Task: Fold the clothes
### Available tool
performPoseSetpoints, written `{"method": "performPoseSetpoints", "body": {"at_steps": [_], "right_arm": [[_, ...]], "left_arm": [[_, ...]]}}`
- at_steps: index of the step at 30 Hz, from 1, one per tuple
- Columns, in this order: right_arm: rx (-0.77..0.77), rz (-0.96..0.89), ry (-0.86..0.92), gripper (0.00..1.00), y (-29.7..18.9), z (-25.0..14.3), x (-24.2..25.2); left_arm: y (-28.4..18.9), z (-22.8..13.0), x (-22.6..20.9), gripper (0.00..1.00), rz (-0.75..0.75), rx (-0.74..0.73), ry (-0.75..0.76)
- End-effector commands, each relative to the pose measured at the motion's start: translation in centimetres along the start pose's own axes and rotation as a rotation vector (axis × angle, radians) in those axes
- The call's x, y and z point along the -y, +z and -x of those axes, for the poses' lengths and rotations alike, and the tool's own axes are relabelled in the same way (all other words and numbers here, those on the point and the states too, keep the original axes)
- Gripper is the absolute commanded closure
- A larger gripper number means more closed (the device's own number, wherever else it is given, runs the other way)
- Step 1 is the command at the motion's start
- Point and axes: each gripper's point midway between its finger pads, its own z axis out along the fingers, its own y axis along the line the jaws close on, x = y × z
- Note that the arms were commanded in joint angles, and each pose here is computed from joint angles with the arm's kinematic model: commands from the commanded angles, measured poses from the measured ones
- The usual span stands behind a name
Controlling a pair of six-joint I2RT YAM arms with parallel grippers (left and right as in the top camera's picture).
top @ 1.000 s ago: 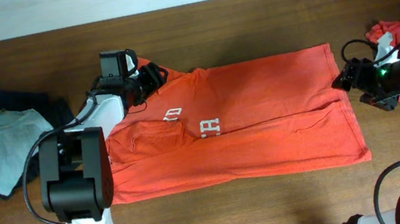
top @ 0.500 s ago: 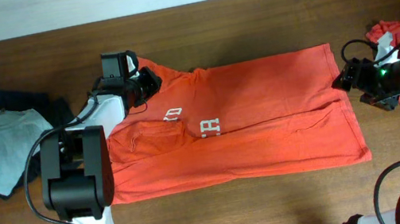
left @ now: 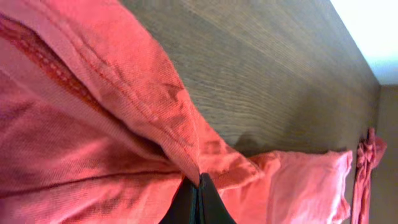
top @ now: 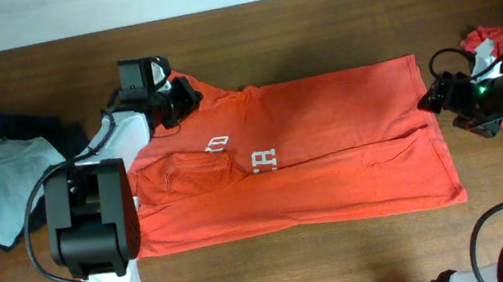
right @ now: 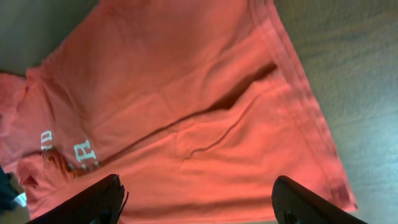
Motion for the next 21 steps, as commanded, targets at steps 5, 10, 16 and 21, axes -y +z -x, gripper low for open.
{"method": "performPoseSetpoints", "body": {"at_steps": [5, 10, 16, 21], "right_arm": [[0.121, 0.008, -0.057, 0.19, -0.9, 2.8, -0.5], [0.123, 0.008, -0.058, 0.19, -0.9, 2.9, -0.5], [0.123, 0.008, -0.058, 0.19, -0.9, 2.9, -0.5], [0.123, 0.008, -0.058, 0.19, -0.9, 2.9, -0.5]], "left_arm": [[-5.4, 2.2, 5.4, 0.99, -0.055, 0.040, 0.086], [-7.0, 1.4, 5.6, 0.99, -0.023, 0.018, 0.066], [-8.6, -1.3, 4.0, 0.99, 0.150, -0.038, 0.047], [-8.9, -5.0, 3.3, 0.99, 0.242, -0.146, 0.028]]}}
